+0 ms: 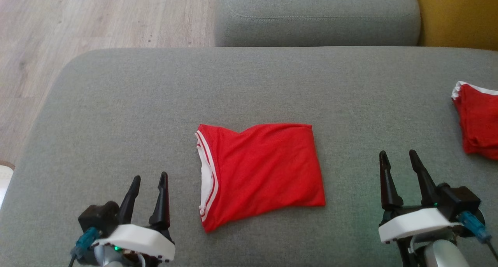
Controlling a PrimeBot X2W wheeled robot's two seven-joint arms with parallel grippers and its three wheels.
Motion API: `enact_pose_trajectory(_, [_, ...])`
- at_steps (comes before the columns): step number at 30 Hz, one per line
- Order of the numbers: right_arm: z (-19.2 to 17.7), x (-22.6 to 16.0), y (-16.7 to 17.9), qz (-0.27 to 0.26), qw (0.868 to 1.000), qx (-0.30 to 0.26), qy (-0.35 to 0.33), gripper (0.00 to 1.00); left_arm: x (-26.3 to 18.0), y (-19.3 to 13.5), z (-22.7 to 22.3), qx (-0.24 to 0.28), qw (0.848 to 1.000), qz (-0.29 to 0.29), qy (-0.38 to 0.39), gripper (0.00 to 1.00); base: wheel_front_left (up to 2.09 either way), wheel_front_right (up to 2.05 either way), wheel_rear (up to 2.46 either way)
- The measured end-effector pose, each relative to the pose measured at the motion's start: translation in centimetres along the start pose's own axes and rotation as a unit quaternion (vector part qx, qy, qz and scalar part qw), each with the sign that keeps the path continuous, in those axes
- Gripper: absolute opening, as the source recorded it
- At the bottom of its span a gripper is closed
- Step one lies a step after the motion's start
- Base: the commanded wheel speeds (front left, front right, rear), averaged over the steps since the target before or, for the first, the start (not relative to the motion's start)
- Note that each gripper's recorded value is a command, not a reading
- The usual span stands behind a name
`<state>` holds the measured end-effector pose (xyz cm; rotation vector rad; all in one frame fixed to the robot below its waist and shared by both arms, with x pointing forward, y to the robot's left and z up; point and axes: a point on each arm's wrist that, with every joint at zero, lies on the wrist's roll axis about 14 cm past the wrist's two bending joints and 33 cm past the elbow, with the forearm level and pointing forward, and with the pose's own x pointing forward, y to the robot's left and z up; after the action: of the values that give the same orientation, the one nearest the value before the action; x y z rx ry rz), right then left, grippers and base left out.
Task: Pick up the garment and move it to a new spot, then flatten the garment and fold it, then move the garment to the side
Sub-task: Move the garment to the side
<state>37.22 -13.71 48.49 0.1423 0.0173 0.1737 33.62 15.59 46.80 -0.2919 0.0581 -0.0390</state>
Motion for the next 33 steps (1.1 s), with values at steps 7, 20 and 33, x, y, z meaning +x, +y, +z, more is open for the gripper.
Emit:
enact_pose_trajectory(7, [-0.3,0.1,0.1,0.001,1.000,-0.001,0.008,1.00,0.0,0.0,0.0,-0.001,1.000,0.000,-0.001,1.00,0.00,0.00,0.00])
enact_pose_trajectory(20, [1.2,5.0,1.8,0.034,0.996,-0.057,0.059,1.00,0.8,0.5,0.4,-0.002,1.000,0.010,-0.007,1.00,0.00,0.00,0.00])
enact_pose_trajectory(33, [-5.7,7.3,6.0,0.095,0.960,0.011,0.262,1.00,-0.1,3.4,1.0,-0.002,0.998,0.059,-0.016,1.00,0.00,0.00,0.00])
